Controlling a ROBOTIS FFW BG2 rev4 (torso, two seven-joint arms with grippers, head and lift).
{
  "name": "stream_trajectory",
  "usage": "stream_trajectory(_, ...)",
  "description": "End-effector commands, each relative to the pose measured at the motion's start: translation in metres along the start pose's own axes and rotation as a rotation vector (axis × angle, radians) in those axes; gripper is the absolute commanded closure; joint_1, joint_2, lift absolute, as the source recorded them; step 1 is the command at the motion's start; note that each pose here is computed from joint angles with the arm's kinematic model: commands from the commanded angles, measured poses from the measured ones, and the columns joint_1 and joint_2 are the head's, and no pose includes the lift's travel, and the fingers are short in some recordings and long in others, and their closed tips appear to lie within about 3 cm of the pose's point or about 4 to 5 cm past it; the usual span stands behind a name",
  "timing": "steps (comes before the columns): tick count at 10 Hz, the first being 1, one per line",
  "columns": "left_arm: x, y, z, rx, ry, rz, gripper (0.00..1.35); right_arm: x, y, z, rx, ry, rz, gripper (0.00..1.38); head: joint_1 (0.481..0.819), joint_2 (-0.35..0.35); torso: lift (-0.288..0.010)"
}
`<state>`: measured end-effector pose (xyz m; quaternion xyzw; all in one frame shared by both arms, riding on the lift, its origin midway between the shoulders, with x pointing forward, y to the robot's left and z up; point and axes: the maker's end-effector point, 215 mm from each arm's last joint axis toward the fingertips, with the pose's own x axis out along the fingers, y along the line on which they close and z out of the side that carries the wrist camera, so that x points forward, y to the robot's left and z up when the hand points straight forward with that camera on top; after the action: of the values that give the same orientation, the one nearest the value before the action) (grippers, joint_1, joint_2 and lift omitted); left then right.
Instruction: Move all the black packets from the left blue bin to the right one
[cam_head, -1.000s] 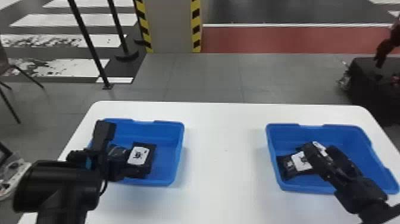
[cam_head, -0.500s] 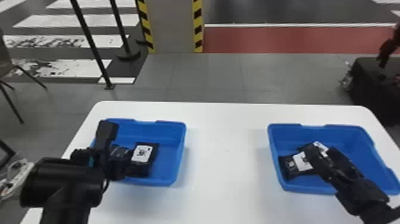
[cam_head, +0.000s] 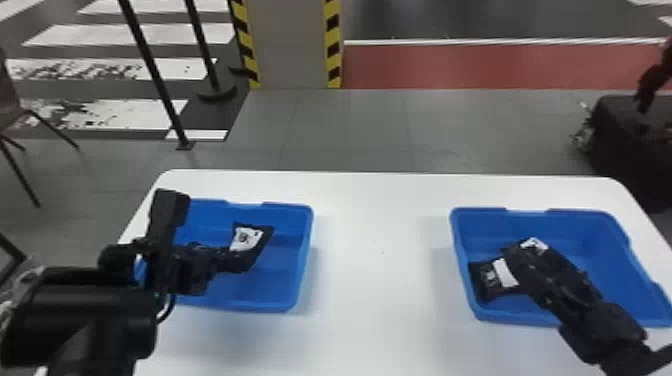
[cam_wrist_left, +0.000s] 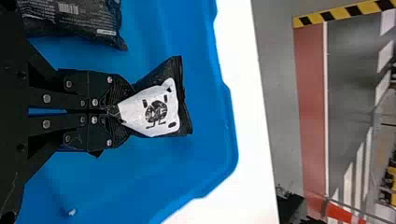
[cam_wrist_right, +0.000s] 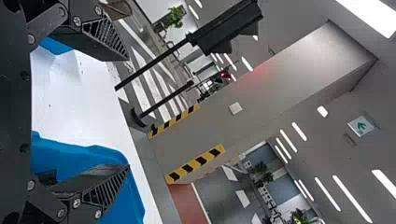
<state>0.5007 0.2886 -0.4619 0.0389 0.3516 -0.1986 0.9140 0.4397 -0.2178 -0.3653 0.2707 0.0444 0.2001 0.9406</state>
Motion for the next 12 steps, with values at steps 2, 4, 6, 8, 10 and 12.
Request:
stream_trajectory(2, -0.028, -0.055, 0.046, 0.071, -0.144, -0.104, 1.2, 0.012, 0.029, -0.015, 0.033, 0.048, 0.083, 0.22, 0.695, 0.084, -0.11)
stream_trajectory(4, -0.021, -0.129, 0.085, 0.154, -0.251, -0.262, 1.2, 0.032, 0.052, -0.023, 0.059, 0.069, 0.162, 0.22, 0.695, 0.064, -0.11)
stream_trajectory(6, -0.012, -0.199, 0.107, 0.192, -0.306, -0.414, 1.21, 0.058, 0.062, -0.027, 0.094, 0.068, 0.222, 0.22, 0.695, 0.0, -0.11)
stream_trajectory(8, -0.003, -0.245, 0.111, 0.216, -0.307, -0.522, 1.2, 0.073, 0.062, -0.021, 0.098, 0.051, 0.227, 0.22, 0.695, -0.065, -0.11)
stream_trajectory(10, 0.005, -0.28, 0.116, 0.243, -0.307, -0.603, 1.2, 0.082, 0.068, -0.017, 0.096, 0.046, 0.244, 0.22, 0.695, -0.109, -0.11)
stream_trajectory(12, 0.013, -0.31, 0.126, 0.276, -0.306, -0.665, 1.2, 0.095, 0.077, -0.016, 0.091, 0.048, 0.267, 0.22, 0.695, -0.135, -0.11)
